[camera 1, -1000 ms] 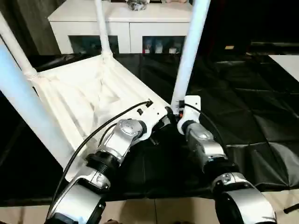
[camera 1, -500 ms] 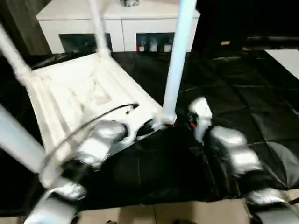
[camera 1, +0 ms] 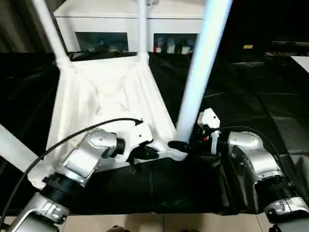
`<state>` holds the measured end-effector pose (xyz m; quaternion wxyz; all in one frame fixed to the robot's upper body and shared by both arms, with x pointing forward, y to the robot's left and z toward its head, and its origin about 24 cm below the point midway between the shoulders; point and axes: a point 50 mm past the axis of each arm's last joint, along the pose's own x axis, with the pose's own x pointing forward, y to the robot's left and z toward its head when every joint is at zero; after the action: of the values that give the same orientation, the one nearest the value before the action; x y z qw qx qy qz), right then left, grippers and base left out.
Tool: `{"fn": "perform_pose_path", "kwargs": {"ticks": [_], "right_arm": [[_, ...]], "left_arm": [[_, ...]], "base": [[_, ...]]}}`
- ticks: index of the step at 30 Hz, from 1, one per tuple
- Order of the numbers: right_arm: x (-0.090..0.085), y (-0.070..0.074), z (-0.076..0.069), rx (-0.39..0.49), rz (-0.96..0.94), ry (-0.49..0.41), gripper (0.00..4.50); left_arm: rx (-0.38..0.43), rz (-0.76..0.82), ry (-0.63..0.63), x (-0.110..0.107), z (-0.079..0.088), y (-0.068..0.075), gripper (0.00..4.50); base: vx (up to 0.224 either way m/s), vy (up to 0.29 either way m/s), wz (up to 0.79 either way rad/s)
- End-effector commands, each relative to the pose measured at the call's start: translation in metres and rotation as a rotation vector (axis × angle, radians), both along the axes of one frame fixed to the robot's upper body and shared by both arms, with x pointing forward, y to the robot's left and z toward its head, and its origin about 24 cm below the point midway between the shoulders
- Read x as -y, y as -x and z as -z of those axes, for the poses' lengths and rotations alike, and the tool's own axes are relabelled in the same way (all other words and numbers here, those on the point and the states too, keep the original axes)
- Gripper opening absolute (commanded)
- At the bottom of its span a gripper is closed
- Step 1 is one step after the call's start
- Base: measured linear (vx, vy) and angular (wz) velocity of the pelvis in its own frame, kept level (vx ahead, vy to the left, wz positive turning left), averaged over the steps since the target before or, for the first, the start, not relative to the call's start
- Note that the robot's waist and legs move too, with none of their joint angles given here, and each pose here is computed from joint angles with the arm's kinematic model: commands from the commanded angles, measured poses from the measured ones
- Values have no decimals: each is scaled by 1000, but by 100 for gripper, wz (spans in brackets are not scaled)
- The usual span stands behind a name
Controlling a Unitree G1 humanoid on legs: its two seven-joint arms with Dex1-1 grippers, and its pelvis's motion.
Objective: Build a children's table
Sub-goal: Rotate leg to tighten
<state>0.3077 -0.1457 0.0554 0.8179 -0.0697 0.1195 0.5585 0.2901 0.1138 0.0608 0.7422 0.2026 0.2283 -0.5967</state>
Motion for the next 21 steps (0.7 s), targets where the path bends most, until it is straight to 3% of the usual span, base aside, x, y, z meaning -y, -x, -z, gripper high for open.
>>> {"fn": "perform_pose_path", "kwargs": {"ticks": [1, 9, 15, 21], "right_arm": [[2, 0, -2, -14, -32, 27, 387], [14, 1, 3, -26, -42, 101, 387], [13, 0, 5, -39, -30, 96, 319], [12, 0, 9, -52, -26, 104, 283]], "left_arm": [[-18, 56, -2, 7, -1, 5, 0], [-24, 47, -13, 4, 0, 4, 0], [-24, 39, -16, 3, 0, 4, 0], [-24, 35, -21, 2, 0, 3, 0]], "base": [[0, 0, 0], [0, 0, 0], [0, 0, 0], [0, 0, 0]]}}
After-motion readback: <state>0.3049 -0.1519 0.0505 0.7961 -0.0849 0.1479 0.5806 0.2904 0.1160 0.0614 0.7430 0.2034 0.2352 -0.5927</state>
